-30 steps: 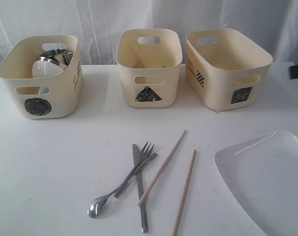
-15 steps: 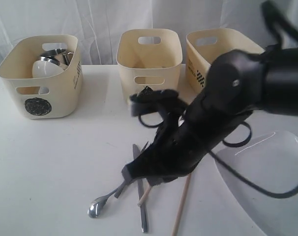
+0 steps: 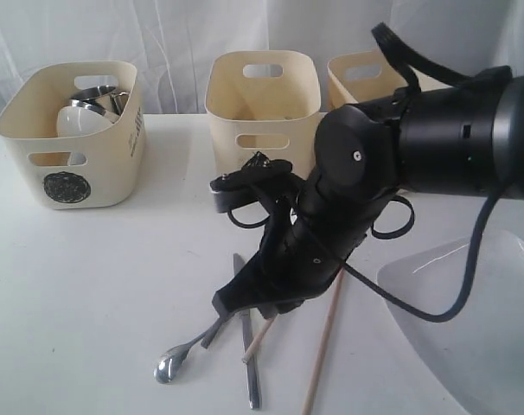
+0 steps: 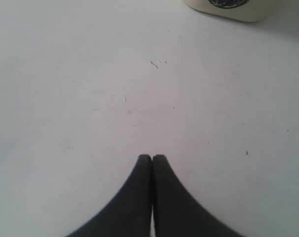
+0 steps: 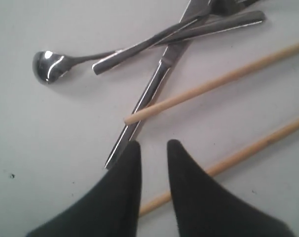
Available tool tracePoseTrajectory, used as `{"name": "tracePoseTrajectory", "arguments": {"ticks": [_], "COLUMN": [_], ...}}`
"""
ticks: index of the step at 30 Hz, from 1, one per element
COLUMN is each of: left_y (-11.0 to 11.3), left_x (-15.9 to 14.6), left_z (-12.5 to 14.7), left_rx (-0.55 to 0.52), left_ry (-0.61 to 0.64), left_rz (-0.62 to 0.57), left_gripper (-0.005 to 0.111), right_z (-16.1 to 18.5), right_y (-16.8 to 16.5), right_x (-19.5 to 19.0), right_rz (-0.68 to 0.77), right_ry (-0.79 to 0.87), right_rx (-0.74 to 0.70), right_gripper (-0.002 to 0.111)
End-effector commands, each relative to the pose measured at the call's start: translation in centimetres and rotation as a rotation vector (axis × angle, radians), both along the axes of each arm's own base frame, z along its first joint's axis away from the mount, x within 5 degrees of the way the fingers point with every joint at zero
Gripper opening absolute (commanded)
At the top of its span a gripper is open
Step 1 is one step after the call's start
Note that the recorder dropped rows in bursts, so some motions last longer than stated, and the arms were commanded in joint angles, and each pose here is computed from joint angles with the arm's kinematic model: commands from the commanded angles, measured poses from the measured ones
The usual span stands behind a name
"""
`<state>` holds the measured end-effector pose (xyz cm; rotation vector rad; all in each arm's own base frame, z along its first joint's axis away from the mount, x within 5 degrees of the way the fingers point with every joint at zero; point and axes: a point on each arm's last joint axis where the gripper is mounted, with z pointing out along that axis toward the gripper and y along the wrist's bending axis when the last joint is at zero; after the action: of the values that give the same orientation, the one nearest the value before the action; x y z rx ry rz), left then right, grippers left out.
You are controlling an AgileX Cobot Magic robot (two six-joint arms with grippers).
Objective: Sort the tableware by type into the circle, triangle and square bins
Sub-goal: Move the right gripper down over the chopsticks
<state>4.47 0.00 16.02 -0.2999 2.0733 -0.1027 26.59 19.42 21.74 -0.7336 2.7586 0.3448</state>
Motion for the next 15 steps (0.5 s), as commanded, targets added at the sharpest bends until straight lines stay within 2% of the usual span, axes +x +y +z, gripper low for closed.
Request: {"name": "tracePoseTrajectory", "arguments": {"ticks": [1,4,9,15], "left_y": [-0.2,-0.2,-0.2,-0.2], "left_x": [-0.3,-0.3,-0.3,-0.3], "left_z": [-0.7,-0.7,-0.7,-0.7], "left_rx": [-0.022,-0.022,-0.022,-0.022], "left_ry": [0.061,0.061,0.061,0.061], "left_rz": [-0.005,-0.005,-0.005,-0.005], "left_gripper": [0.001,0.001,0.001,0.001], "right_z": [-0.7,-1.3,-3.1,-5.7], "right_y": [0.3,0.9,1.9,2.6], "right_x": [0.2,1.1,3.5,5.0], "right_rz": [-0.062,-0.22,-0.466,-0.564], "right_ry": [0.096,0.153,0.188,0.226], "right_rx": [-0.04,-0.024,-0.034,-0.083], "right_gripper": [0.045,0.056,0.055,0.054]}}
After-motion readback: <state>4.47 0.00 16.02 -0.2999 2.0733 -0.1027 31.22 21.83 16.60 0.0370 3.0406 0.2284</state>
